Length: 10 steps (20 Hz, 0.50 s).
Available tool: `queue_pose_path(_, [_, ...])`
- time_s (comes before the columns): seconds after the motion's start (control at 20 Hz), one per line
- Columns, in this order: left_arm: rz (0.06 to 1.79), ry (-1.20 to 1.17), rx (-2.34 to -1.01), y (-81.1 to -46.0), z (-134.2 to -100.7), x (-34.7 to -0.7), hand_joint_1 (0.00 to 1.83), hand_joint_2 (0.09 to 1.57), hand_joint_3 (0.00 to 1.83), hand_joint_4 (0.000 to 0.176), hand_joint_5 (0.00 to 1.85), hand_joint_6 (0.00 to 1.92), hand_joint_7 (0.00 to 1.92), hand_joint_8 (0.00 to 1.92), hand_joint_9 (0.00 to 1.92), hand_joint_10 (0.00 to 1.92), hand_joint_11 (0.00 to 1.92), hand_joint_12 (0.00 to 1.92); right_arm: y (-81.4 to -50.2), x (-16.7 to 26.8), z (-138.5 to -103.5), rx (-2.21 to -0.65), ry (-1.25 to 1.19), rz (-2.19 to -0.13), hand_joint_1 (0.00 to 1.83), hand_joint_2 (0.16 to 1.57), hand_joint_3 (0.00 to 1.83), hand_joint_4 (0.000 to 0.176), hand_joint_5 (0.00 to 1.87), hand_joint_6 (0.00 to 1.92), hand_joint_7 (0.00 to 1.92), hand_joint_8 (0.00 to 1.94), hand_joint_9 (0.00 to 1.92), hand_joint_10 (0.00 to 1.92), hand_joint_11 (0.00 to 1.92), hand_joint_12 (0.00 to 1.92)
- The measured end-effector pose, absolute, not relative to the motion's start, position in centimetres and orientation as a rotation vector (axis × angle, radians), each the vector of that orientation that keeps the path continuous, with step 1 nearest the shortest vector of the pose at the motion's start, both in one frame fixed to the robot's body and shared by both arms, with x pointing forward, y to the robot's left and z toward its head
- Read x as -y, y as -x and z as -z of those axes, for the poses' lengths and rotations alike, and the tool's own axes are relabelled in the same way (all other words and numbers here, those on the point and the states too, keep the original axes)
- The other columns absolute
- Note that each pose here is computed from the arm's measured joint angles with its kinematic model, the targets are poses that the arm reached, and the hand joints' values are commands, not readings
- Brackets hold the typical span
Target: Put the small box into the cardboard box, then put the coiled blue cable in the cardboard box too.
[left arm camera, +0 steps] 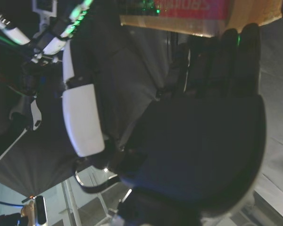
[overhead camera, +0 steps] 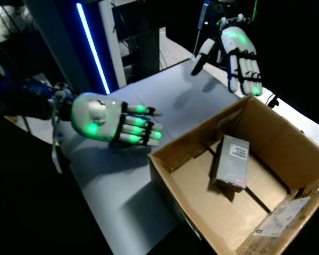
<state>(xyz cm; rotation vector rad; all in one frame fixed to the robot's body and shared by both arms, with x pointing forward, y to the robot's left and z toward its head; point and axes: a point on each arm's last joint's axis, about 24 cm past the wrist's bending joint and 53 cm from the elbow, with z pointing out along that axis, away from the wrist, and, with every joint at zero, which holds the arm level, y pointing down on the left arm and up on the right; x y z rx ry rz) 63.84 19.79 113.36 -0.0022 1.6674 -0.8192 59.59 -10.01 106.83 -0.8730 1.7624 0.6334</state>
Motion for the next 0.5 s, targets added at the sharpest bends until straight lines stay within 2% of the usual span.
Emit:
queue_pose_path(0.15, [0.821, 0.006, -1.67, -63.8, -113.3, -19.8, 0.47, 0.93, 0.01, 0.176, 0.11, 0.0, 0.1, 0.0, 0.07, 0.0, 0.04, 0.09, -59.5, 10.0, -105.6, -1.783, 0.935, -0.59, 0.86, 0.79, 0.0, 0.176, 0.0, 0.0, 0.0, 0.0, 0.0, 0.0, 0.0, 0.0])
queue_pose_path(0.45, [0.829, 0.01, -1.67, -63.7, -113.3, -19.8, 0.44, 0.93, 0.0, 0.176, 0.1, 0.0, 0.09, 0.0, 0.06, 0.0, 0.03, 0.11, -59.2, 9.1, -104.4, -1.784, 1.003, -0.569, 0.91, 0.82, 0.01, 0.176, 0.08, 0.02, 0.0, 0.0, 0.0, 0.0, 0.0, 0.0])
queue_pose_path(0.5, [0.831, 0.008, -1.669, -63.7, -113.3, -19.7, 0.44, 0.93, 0.0, 0.173, 0.1, 0.0, 0.09, 0.0, 0.05, 0.0, 0.0, 0.17, -59.3, 9.0, -104.5, -1.782, 1.004, -0.565, 0.92, 0.81, 0.0, 0.176, 0.1, 0.02, 0.0, 0.0, 0.0, 0.0, 0.0, 0.0])
